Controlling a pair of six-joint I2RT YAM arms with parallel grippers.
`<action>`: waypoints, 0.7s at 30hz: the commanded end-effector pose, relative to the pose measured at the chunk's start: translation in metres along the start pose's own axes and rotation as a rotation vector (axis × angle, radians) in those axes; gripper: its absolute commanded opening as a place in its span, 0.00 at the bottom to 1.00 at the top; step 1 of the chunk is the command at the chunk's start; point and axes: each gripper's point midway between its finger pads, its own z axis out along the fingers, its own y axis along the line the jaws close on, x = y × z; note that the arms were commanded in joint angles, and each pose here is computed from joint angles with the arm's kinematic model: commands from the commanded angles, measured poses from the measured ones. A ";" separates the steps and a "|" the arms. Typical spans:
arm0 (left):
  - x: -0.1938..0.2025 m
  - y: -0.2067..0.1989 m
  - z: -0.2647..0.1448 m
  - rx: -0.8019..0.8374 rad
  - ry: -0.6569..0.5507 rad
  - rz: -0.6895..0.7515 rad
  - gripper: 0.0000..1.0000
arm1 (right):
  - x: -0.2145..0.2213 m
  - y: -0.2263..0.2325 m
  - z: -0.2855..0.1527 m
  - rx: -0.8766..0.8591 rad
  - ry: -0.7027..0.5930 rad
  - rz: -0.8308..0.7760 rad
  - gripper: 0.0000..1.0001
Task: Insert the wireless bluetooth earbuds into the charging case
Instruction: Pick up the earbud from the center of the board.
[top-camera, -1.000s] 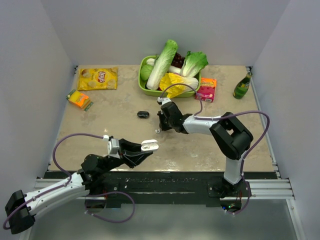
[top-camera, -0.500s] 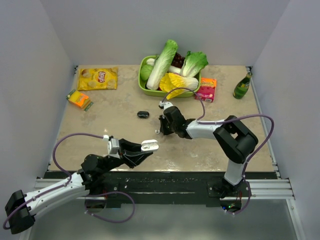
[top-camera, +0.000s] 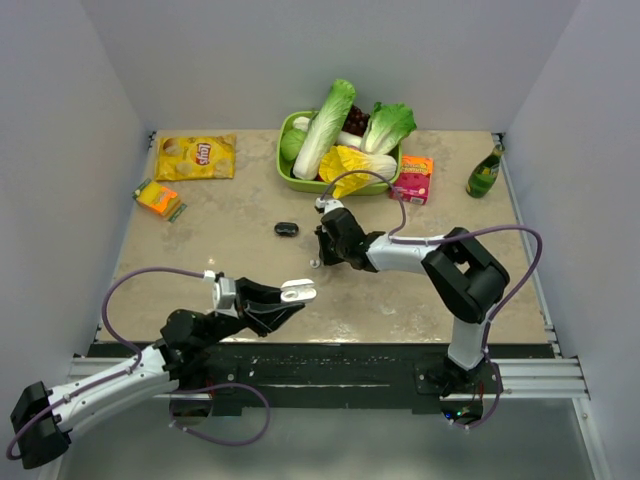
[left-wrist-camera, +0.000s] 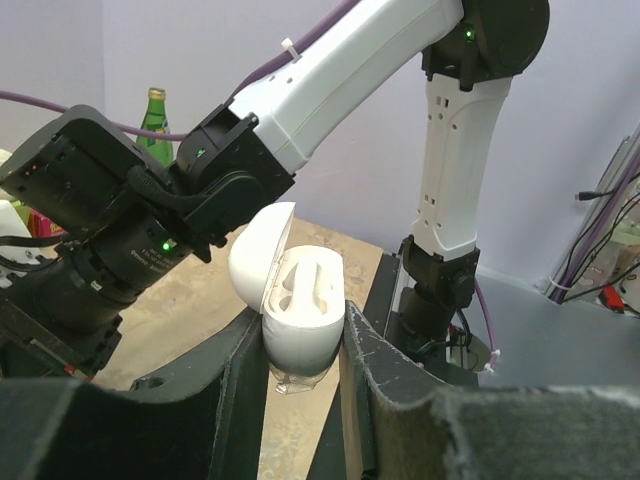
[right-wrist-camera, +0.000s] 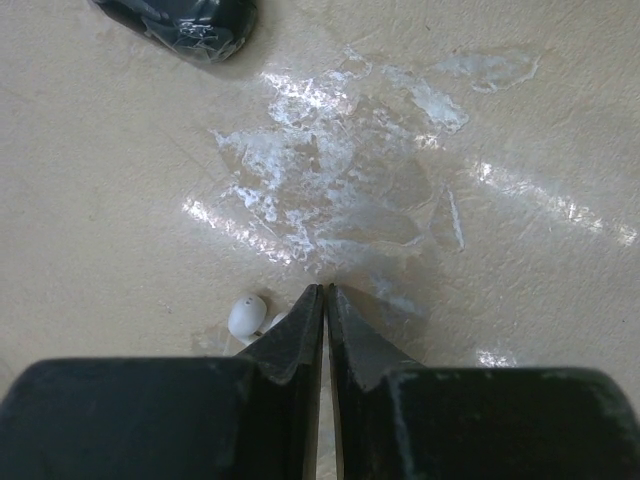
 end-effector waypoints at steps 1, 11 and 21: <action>0.028 0.004 -0.013 -0.008 0.045 -0.028 0.00 | 0.000 0.005 -0.002 -0.016 0.004 0.005 0.09; 0.029 0.005 -0.015 -0.012 0.048 -0.026 0.00 | 0.040 0.024 -0.013 -0.088 0.057 -0.018 0.08; 0.030 0.005 -0.015 -0.017 0.051 -0.028 0.00 | 0.017 0.010 -0.042 0.033 -0.048 0.033 0.22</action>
